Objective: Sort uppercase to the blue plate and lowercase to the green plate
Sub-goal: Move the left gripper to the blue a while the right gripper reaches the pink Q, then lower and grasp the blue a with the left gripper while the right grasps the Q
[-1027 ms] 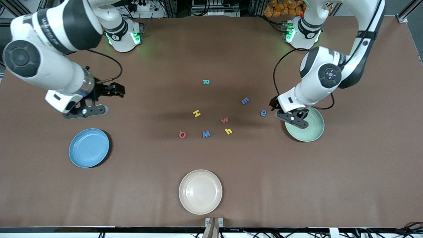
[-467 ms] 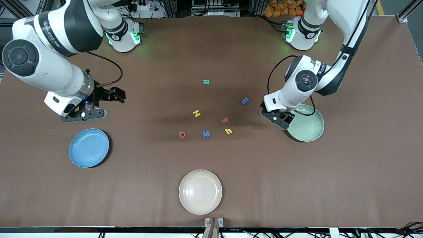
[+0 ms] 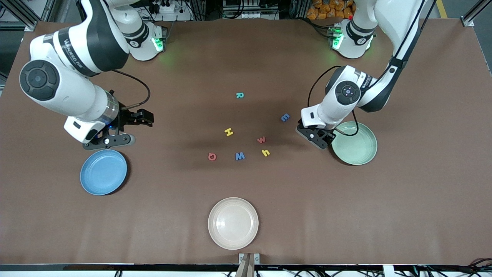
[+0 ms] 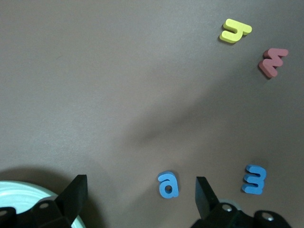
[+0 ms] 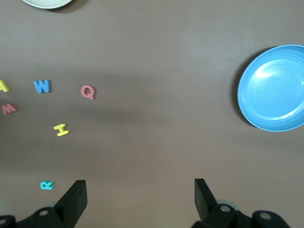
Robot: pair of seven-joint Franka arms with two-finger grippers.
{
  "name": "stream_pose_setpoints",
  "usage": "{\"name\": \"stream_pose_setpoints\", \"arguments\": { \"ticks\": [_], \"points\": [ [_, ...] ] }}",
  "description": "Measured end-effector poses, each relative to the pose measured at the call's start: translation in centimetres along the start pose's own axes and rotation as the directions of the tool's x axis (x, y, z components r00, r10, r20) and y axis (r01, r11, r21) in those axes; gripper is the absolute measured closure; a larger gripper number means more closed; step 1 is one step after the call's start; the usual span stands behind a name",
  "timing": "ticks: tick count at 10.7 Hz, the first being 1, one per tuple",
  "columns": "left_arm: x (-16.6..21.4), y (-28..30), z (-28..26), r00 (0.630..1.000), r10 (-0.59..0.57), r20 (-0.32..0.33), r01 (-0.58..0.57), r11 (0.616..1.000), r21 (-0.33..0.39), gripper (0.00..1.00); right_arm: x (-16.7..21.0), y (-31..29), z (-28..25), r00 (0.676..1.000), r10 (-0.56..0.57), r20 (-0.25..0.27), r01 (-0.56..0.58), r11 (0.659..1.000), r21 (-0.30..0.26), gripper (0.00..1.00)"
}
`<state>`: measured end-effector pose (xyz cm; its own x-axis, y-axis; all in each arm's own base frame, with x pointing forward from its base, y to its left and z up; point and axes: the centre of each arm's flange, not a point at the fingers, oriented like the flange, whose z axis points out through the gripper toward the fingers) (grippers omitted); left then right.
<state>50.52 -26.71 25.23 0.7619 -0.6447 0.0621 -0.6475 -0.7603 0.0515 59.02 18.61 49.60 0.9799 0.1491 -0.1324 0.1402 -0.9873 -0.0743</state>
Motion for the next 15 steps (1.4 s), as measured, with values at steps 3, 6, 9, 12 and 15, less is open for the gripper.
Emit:
{"name": "stream_pose_setpoints", "arguments": {
  "ticks": [3, 6, 9, 12, 15],
  "points": [
    [-0.3, 0.5, 0.7, 1.000, 0.007, 0.011, -0.007, 1.000, -0.006, 0.00, 2.0, -3.8, 4.8, 0.999, -0.051, 0.008, 0.051, 0.999, -0.002, 0.00],
    [-0.4, 1.1, 1.9, 1.000, 0.015, 0.008, -0.015, 1.000, -0.016, 0.00, 4.1, -10.8, 13.0, 0.992, -0.126, -0.019, 0.125, 0.992, -0.006, 0.00],
    [-0.8, 1.3, 3.2, 1.000, 0.017, 0.020, -0.016, 1.000, -0.027, 0.00, 5.8, -12.9, 20.4, 0.993, -0.114, -0.025, 0.114, 0.993, -0.017, 0.00],
    [-2.2, 2.5, 4.8, 0.999, 0.019, 0.034, -0.018, 0.999, -0.035, 0.00, 6.6, -12.3, 22.5, 0.993, -0.115, -0.030, 0.113, 0.993, -0.039, 0.00],
    [-3.5, 3.4, 6.0, 0.999, 0.027, 0.031, -0.026, 0.999, -0.039, 0.00, 6.2, -13.3, 23.5, 0.986, -0.160, -0.041, 0.156, 0.984, -0.081, 0.00]
  ]
}}
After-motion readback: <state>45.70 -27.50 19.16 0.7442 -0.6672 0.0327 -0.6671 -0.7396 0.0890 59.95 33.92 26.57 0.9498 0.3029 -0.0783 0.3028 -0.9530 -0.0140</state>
